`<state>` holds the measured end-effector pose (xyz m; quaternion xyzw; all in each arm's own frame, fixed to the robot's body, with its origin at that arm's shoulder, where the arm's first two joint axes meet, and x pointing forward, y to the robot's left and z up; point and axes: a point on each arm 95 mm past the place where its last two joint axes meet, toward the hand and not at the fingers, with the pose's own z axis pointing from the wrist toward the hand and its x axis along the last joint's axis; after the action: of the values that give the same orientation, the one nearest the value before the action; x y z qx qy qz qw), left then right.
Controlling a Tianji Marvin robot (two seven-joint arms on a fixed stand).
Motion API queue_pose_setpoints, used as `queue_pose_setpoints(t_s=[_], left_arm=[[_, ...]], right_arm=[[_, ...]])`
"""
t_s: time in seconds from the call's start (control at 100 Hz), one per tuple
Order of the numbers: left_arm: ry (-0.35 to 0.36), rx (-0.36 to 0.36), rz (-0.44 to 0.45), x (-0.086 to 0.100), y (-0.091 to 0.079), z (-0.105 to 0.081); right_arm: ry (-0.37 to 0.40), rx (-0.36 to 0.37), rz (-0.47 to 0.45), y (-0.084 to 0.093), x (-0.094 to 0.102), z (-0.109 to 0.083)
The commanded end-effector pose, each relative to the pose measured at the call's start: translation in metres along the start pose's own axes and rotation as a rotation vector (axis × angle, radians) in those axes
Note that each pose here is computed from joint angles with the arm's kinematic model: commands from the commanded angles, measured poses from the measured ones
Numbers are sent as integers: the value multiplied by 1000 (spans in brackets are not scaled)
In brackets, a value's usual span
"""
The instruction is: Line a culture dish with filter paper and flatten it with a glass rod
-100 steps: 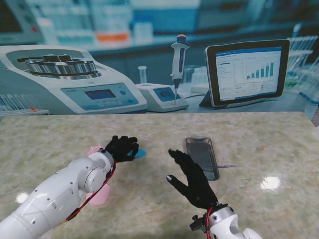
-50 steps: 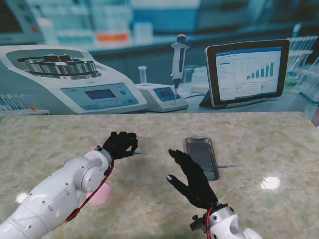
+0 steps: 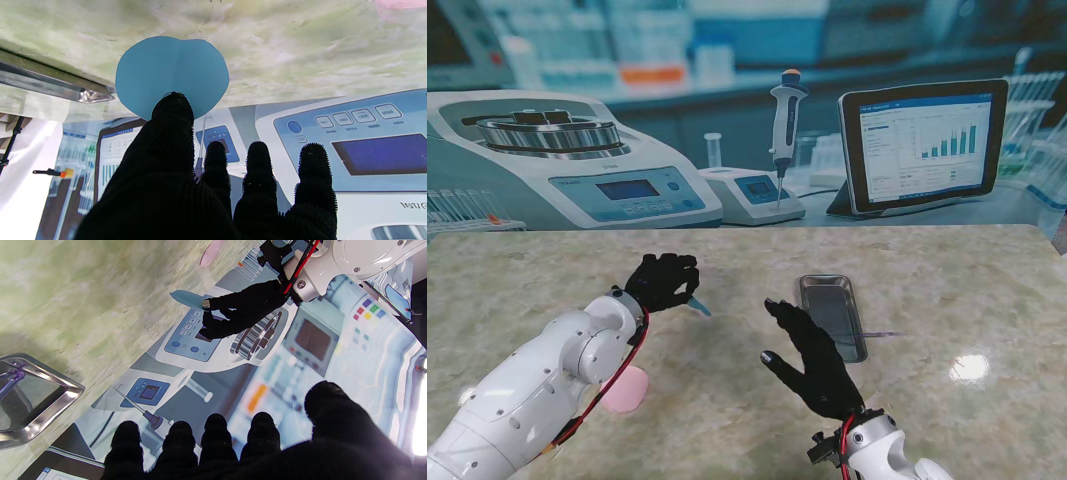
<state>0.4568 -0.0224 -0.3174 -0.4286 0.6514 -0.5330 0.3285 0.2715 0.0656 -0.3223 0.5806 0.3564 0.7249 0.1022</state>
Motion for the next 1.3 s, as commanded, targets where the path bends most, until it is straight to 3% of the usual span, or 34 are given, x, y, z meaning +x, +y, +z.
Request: queue_pose_setpoints(t_s=[0.0, 0.25, 0.82, 1.29], left_arm=[[3, 10, 8, 0, -4, -2], [-52, 43, 26, -16, -12, -12], [-211, 74, 77, -74, -17, -67], [-287, 60, 85, -91, -7, -83]], right_arm=[[-1, 4, 10, -3, 2, -2], [-2, 5, 10, -3, 2, -2], [2, 12, 8, -5, 3, -2], [-1, 13, 7, -5, 4, -2]])
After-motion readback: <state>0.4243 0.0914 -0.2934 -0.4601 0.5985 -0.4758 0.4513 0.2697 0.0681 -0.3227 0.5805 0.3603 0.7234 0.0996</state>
